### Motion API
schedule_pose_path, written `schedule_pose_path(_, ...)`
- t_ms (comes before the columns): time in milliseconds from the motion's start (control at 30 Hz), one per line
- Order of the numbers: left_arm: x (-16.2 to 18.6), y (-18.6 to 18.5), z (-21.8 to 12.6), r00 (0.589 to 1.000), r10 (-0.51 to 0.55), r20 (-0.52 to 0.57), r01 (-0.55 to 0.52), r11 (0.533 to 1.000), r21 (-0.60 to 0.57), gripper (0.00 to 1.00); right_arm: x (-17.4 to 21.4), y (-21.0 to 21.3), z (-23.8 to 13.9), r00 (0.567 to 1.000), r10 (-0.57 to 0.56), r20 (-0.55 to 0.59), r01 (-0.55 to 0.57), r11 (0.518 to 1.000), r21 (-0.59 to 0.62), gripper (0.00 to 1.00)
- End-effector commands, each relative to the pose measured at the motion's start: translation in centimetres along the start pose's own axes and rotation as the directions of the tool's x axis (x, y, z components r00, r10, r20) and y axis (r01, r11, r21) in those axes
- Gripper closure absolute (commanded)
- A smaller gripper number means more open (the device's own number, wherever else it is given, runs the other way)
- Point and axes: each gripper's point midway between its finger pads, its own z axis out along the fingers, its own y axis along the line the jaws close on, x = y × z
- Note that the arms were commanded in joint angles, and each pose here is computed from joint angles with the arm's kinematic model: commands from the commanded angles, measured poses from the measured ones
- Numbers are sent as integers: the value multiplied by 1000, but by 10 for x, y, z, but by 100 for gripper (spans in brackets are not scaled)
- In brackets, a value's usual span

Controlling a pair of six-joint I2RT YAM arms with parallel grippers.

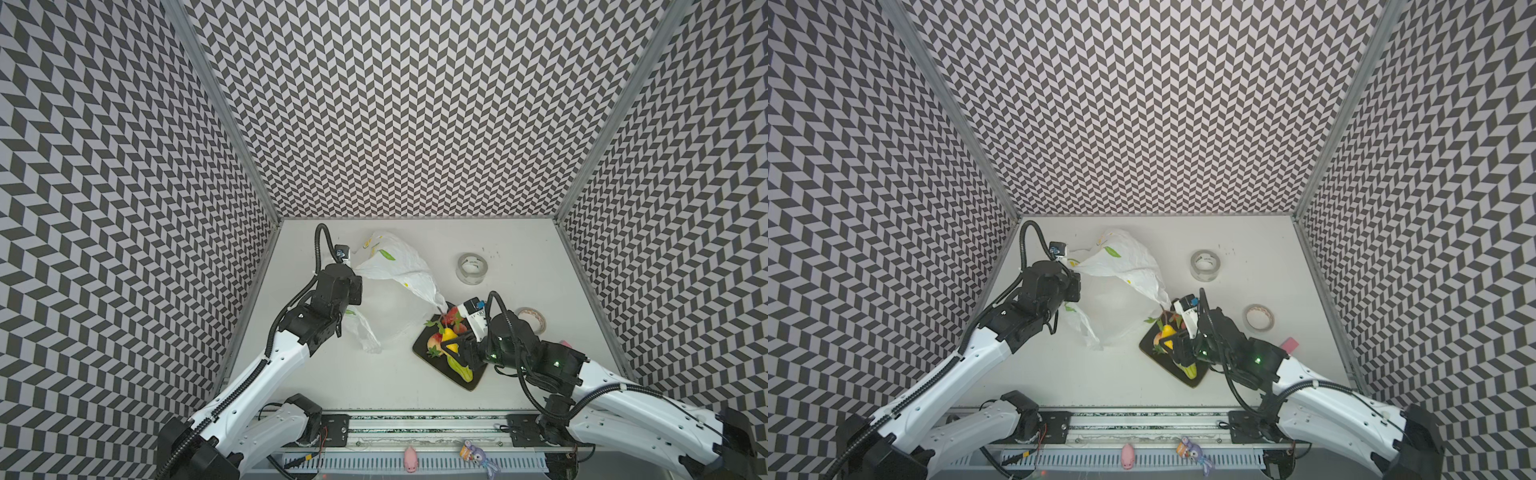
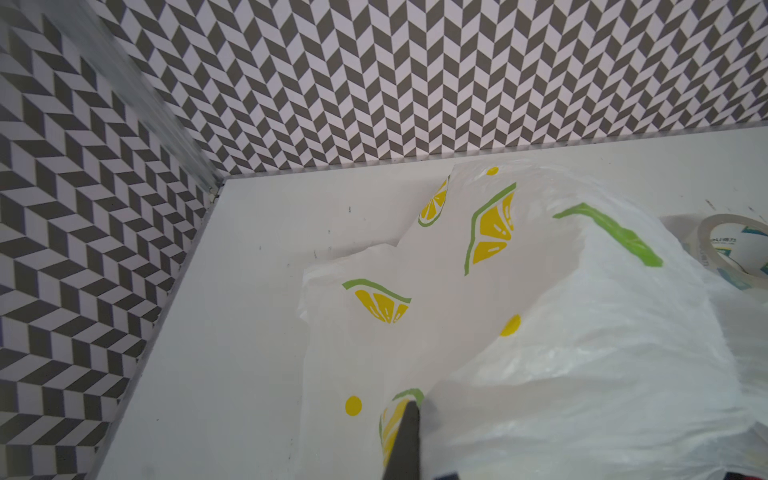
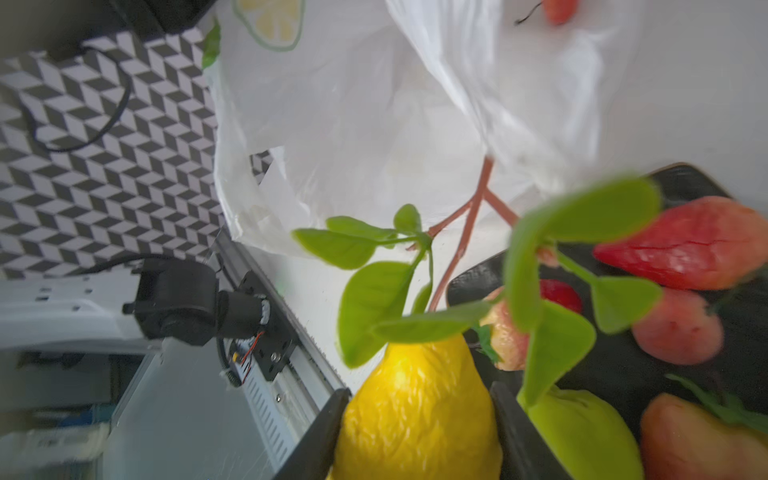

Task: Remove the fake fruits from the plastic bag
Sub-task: 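Carry the yellow pear over the black tray with the right gripper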

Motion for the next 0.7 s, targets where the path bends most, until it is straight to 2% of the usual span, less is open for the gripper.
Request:
schedule_pose_path(0,-21,24,-9,995,-79,56,84,992,-91,100,-17,-17,-23,995,22,100,-36,989,141,68)
schedule_pose_path(167,-26,44,-10,988,-133,77,144,977,-158,100,-29,-47,-54,967,79,244,-154,940,305,68)
schedule_pose_path(300,-28,49,-8,986,-147,78,159,972,-172,100,-28,-76,-59,962,100,254,-207,874,441,68)
schedule_pose_path(367,-29,46,-7,987,-140,73,150,977,-154,100,-26,-84,-53,967,98,234,-202,858,472,68)
schedule_pose_path(667,-21,22,-3,997,-74,37,75,997,-19,100,-47,-91,-19,973,49,223,-155,861,485,64)
